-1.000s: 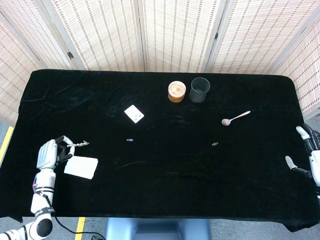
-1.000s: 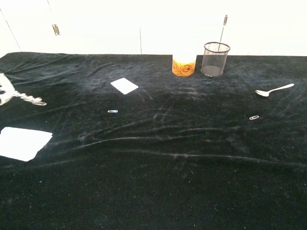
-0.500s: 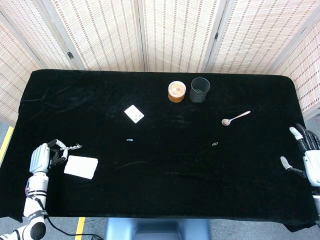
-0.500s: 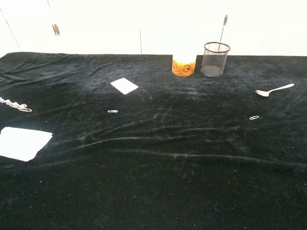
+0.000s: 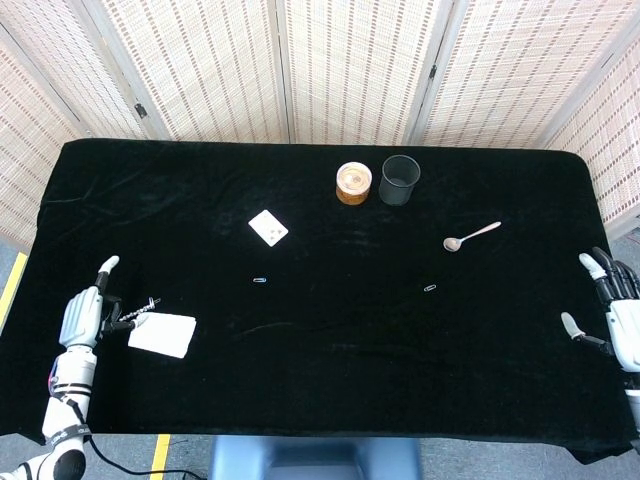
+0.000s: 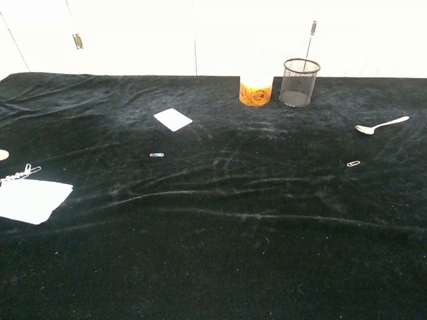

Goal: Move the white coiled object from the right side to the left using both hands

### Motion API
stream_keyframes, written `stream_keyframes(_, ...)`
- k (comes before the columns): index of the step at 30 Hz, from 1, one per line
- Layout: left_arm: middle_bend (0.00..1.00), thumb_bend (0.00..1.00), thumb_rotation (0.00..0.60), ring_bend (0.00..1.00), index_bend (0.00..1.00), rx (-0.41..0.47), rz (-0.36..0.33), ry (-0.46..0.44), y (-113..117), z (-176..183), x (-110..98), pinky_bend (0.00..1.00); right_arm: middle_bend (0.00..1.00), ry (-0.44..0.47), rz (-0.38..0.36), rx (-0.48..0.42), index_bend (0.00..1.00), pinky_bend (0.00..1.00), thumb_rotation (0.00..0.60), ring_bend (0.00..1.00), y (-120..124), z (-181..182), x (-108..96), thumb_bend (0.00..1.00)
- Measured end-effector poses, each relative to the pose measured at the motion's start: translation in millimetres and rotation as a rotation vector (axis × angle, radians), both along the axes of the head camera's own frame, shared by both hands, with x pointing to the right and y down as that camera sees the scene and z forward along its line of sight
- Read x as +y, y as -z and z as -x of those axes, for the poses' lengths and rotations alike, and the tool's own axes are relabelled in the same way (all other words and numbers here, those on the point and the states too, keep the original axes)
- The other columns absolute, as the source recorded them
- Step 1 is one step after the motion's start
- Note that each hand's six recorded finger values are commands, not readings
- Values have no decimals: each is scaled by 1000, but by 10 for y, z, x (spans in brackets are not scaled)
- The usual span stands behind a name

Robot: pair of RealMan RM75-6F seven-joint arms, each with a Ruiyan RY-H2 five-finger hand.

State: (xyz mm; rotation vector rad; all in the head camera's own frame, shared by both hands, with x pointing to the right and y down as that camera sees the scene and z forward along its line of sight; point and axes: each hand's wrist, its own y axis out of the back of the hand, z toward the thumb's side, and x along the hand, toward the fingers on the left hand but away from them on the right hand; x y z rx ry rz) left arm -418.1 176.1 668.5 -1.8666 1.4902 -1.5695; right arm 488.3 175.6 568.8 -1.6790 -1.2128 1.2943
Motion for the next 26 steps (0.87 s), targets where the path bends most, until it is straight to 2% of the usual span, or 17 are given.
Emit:
stream_keyframes(1, 638, 134, 600, 689, 12, 0, -1, -7, 21, -1, 0, 717, 0, 0, 1, 0, 58, 48, 600, 0, -2, 0, 0, 363)
stream_keyframes(2, 475, 134, 600, 518, 9, 0, 0, -17, 45, -1, 0, 498, 0, 1, 3, 0, 58, 48, 600, 0, -6, 1, -2, 363)
stream_keyframes(3, 325, 134, 600, 363, 5, -5, 4, -37, 82, 6, 4, 321, 0, 1, 4, 0, 58, 48, 600, 0, -9, 1, -3, 363)
stream_keyframes(5, 99, 134, 600, 126, 0, -23, 12, -82, 160, 28, 18, 82, 0, -1, 4, 3, 58, 48, 600, 0, -11, -5, -12, 363)
stream_keyframes(6, 42, 133, 600, 63, 0, -43, 14, -120, 233, 51, 31, 27, 0, 0, 4, 4, 58, 48, 600, 0, -12, -7, -14, 363)
stream_keyframes(8, 1, 133, 600, 5, 0, -78, 4, -180, 367, 86, 64, 0, 0, 1, 5, 9, 58, 48, 600, 0, -13, -6, -10, 363)
stream_keyframes(12, 0, 133, 600, 0, 0, -139, -81, -284, 694, 98, 252, 0, 0, 13, 11, 15, 58, 48, 600, 0, -26, 17, 7, 364)
stream_keyframes(15, 0, 132, 600, 0, 0, -192, -172, -303, 941, 180, 450, 0, 0, 17, 7, 18, 58, 48, 600, 0, -15, 27, 12, 363)
stream_keyframes(18, 0, 132, 600, 0, 0, -275, -249, -279, 1142, 333, 716, 0, 0, 25, -2, 28, 58, 48, 600, 0, -4, 47, 27, 363)
stream_keyframes(22, 0, 132, 600, 10, 0, -393, -265, -279, 1235, 465, 1026, 0, 0, 40, 2, 33, 58, 48, 600, 0, -11, 79, 55, 364)
stream_keyframes(26, 0, 130, 600, 11, 0, -377, -220, -301, 1148, 424, 1068, 0, 0, 41, -16, 36, 58, 48, 600, 0, 26, 90, 69, 363)
